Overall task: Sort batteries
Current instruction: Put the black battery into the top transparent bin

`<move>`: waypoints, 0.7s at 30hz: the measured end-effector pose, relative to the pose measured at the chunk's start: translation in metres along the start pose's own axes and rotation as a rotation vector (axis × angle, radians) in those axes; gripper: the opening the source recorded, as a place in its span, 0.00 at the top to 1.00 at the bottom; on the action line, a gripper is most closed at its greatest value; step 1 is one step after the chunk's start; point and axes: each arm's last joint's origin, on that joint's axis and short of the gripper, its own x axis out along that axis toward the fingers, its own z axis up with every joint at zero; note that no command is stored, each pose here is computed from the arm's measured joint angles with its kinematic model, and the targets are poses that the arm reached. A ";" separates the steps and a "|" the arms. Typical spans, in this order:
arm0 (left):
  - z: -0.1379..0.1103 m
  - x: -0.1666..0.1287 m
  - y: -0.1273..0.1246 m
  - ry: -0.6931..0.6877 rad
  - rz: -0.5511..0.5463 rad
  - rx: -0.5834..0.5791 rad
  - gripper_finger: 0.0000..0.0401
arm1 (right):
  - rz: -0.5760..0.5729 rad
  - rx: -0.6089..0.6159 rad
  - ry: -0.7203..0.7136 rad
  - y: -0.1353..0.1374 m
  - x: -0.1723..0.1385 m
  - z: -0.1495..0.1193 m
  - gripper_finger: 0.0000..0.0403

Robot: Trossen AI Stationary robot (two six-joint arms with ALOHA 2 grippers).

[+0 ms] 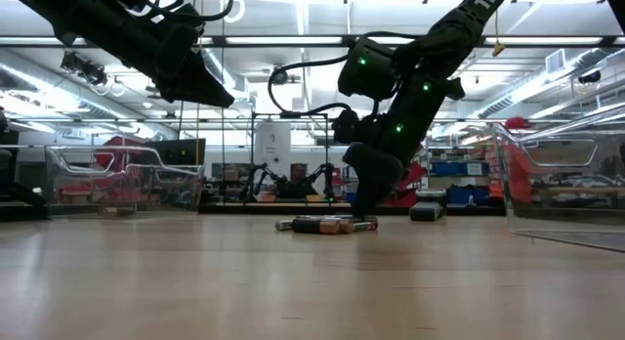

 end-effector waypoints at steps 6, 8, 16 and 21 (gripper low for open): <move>0.000 0.000 0.000 0.000 -0.002 -0.001 0.69 | -0.024 0.000 -0.016 0.000 -0.002 0.001 0.97; 0.000 0.000 -0.001 0.002 -0.023 0.000 0.69 | -0.023 0.003 -0.030 -0.001 -0.005 0.004 0.97; -0.002 0.010 -0.009 0.011 -0.181 0.026 0.69 | -0.013 -0.008 -0.191 -0.003 -0.035 0.023 0.97; -0.003 0.030 -0.017 -0.025 -0.185 0.050 0.69 | 0.039 -0.053 -0.396 0.006 -0.058 0.042 0.97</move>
